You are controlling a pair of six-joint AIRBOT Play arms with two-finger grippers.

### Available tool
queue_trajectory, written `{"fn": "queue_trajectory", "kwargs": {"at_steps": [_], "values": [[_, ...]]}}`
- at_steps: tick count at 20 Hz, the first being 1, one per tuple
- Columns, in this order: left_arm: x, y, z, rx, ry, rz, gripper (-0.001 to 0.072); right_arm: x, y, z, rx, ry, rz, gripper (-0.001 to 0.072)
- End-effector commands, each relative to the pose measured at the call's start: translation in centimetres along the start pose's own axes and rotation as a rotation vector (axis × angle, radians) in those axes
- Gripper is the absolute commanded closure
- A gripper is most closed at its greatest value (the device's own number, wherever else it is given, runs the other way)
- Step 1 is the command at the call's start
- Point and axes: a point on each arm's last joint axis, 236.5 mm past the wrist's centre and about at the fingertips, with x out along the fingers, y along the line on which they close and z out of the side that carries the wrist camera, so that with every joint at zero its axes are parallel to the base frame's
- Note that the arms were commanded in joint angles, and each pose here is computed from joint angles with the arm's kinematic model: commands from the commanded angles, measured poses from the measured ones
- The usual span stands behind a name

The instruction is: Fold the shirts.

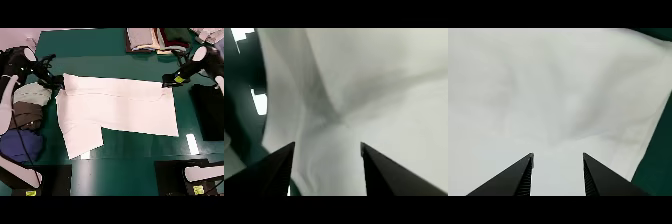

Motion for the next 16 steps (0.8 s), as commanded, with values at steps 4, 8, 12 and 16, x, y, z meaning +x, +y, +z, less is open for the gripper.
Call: {"fn": "queue_trajectory", "kwargs": {"at_steps": [4, 8, 12, 16], "values": [[-5.0, 0.8, -6.7, -0.013, -0.038, 0.096, 0.0211, -6.2, -0.3, -5.0, 0.004, -0.066, -0.012, 0.0345], [-2.1, 0.1, -17.7, -0.073, 0.06, 0.072, 0.0212, -7.5, 0.4, -8.5, -0.019, -0.094, -0.012, 0.0345], [1.2, -2.4, -25.1, -0.16, 0.124, -0.035, 0.0212, -7.9, 1.7, -9.8, -0.03, -0.114, 0.017, 0.0345], [3.5, -5.3, -26.3, -0.259, 0.113, -0.175, 0.0212, -8.0, 2.1, -10.1, -0.02, -0.115, 0.04, 0.0345]]}}
